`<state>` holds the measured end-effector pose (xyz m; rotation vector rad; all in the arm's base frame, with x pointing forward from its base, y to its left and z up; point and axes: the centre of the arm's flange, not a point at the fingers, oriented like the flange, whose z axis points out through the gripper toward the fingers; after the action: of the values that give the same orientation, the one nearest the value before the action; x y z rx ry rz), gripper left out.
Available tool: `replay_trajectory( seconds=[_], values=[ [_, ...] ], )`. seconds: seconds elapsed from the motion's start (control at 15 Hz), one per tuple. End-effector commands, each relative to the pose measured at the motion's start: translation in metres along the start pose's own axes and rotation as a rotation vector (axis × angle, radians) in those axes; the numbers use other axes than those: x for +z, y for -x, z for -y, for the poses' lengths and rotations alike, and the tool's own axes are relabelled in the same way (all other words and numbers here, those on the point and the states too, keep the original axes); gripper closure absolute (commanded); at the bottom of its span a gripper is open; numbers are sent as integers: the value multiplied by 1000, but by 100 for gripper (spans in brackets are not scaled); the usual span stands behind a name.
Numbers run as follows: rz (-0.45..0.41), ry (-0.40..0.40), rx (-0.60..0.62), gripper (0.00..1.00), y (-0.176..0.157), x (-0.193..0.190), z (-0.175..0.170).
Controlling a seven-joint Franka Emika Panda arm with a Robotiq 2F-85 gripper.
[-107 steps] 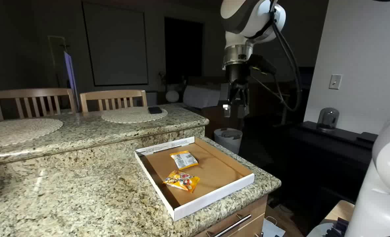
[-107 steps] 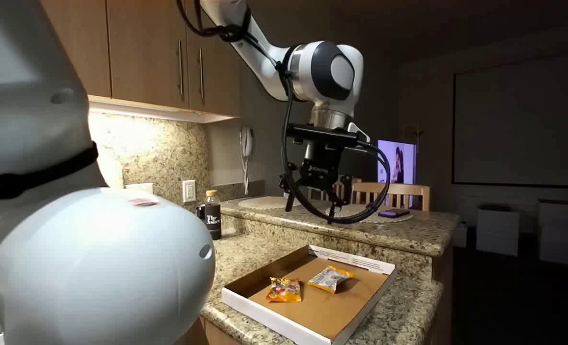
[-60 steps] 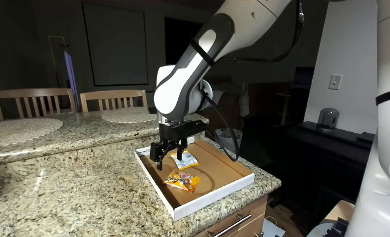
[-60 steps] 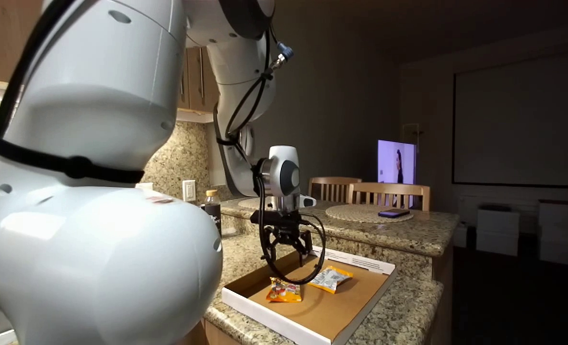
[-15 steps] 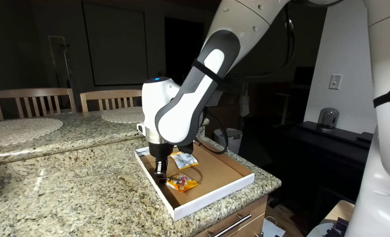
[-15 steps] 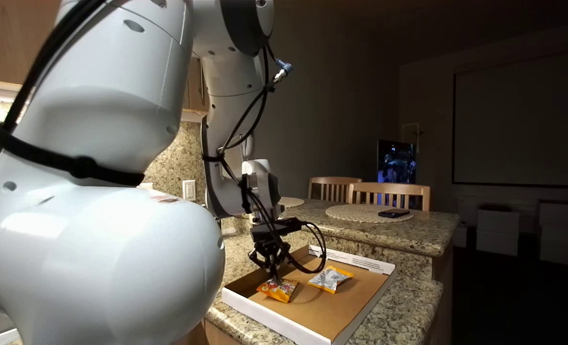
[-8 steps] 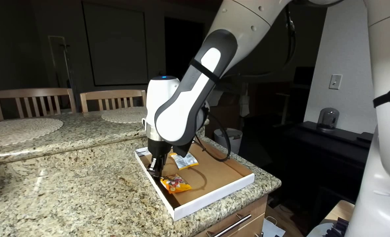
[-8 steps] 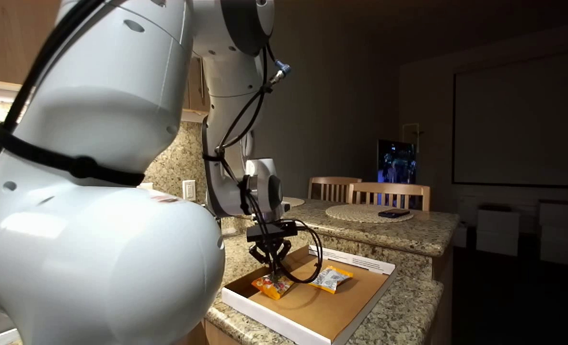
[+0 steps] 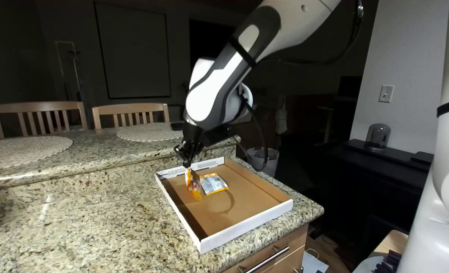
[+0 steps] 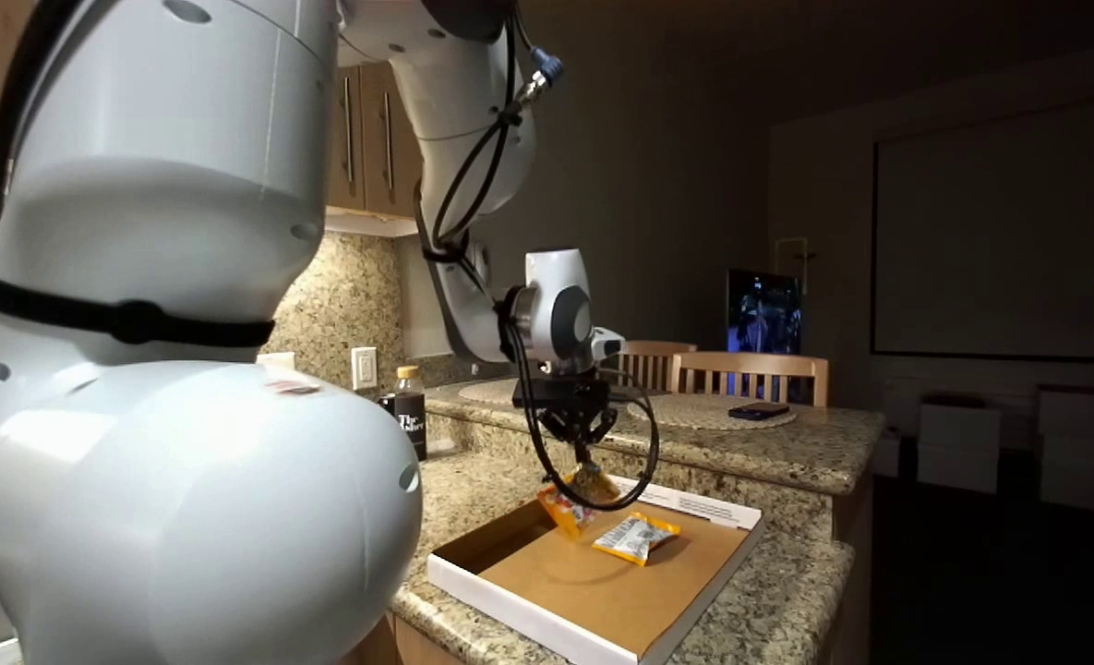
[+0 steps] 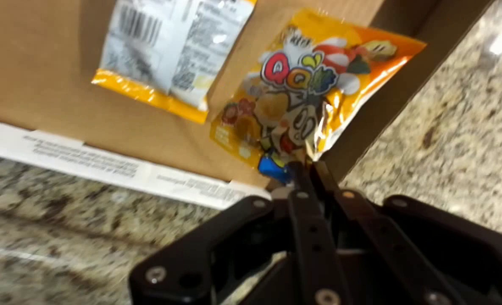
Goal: Remove the contents in the box.
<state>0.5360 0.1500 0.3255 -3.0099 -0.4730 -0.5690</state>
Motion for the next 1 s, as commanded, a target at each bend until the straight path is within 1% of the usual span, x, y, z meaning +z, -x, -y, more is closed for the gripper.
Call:
replay_trajectory(
  seconds=[0.0, 0.2, 0.33, 0.47, 0.6, 0.67, 0.73, 0.8, 0.87, 0.93],
  values=[
    [-71, 27, 123, 92, -35, -72, -49],
    [-101, 55, 159, 92, -58, -105, -68],
    [-100, 57, 161, 93, -66, -115, -74],
    [-28, 40, 131, 93, -62, -100, -69],
    [73, 7, 105, 95, -51, -78, -61],
    [129, -28, 90, 69, -44, -66, -56],
    [160, -52, 87, 70, -40, -56, -51],
    [195, -93, 82, 68, -39, -41, -45],
    [233, -124, 83, 63, -37, -29, -38],
    [263, -134, 112, 56, -35, -17, -31]
  ],
)
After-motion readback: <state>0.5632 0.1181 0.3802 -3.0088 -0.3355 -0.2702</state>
